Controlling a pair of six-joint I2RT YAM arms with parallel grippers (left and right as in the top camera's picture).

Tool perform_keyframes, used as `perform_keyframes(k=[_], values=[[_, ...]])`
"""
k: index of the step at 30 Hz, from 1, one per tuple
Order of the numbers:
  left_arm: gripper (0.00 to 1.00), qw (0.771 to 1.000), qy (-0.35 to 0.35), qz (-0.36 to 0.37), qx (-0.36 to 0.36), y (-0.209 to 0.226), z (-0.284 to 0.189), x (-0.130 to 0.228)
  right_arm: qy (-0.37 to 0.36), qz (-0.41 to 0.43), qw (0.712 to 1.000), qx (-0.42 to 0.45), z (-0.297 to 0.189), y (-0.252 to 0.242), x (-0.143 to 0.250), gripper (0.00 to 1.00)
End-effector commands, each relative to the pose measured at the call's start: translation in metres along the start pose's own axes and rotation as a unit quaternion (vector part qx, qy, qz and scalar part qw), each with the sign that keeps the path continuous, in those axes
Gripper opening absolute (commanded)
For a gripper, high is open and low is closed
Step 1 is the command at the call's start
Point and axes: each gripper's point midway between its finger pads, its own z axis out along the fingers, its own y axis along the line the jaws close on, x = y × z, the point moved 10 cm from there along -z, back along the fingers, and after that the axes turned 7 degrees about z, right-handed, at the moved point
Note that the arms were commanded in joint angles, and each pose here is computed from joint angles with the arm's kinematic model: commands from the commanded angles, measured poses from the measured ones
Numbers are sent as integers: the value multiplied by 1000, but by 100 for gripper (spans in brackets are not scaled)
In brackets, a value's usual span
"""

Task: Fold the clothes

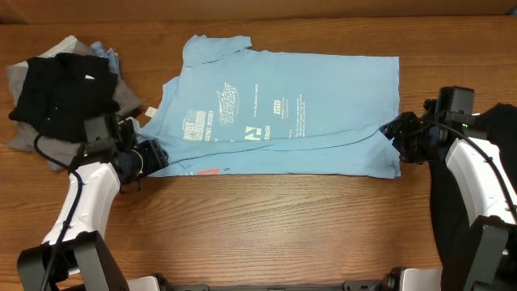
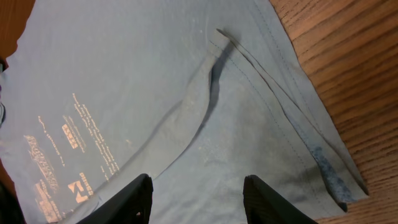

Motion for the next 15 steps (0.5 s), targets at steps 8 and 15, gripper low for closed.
perform_keyframes(k=[8, 15], values=[[57, 1000, -11, 11, 12, 1, 14, 9, 0, -5, 1000, 0, -2, 3, -1, 51], [63, 1000, -16, 10, 14, 2, 22, 8, 4, -3, 1000, 3, -2, 2, 1, 51]])
